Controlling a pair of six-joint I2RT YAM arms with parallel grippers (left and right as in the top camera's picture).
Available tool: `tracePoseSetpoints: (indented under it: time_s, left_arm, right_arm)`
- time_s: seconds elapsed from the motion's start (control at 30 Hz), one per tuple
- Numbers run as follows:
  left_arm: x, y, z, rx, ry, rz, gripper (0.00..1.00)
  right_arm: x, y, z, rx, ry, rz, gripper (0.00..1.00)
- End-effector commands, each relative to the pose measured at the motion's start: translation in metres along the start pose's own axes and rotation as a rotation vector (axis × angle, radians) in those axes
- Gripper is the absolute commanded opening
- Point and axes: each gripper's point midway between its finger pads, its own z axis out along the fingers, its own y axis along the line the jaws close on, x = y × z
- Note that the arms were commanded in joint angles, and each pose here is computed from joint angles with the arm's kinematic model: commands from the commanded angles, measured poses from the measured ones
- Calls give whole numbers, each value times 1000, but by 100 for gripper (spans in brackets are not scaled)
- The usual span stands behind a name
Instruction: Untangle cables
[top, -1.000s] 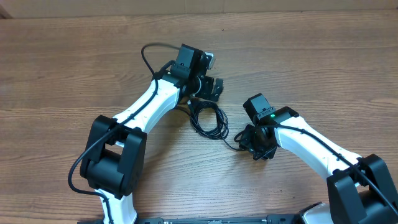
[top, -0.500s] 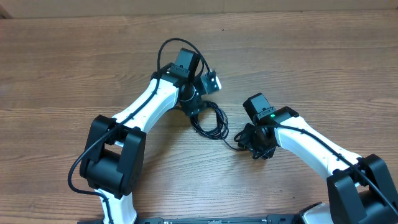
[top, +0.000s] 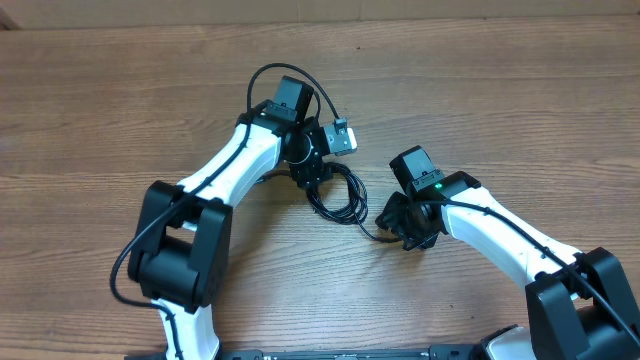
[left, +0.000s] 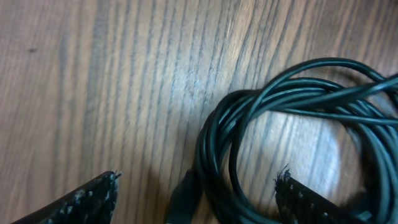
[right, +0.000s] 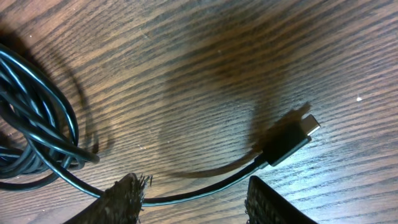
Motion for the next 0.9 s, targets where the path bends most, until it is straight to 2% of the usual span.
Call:
tracePoseSetpoints:
  time_s: [0.0,0.23,0.3,0.33,0.37,0.4,0.5,0.57,0.7,0.87]
  left_arm:
    - [4,-6,25,52,-3,9,78]
    - [7,13,41,-33,20,35,69]
    - [4,16,40,-44,8,40,52]
    - [3,15,40,-42,3,40,38]
    - [3,16,40,-43,2,40,8]
    - [3,16,40,-43,2,31,4]
    - [1,18,37,-51,-6,-59,4]
    - [-8,22,25,-53,-49,-140,4]
    - [-37,25,-15,-21,-195,-257,4]
    - [-54,42,-81,-53,-324,-565,4]
  right_arm:
    - [-1,-1,2,2,1,4,52]
    - [-1,-1,2,2,-1,4,53]
    - [-2,-1,2,3,-7,4,53]
    - [-2,-1,2,4,-7,4,53]
    - [-2,-2,2,4,-7,3,53]
    - [-1,-2,2,7,-4,4,49]
    - [1,-6,2,22,7,7,32]
    - [3,-5,1,17,17,7,26]
    - [7,-4,-6,21,42,-8,25]
    - [7,5,-43,-10,16,-58,22]
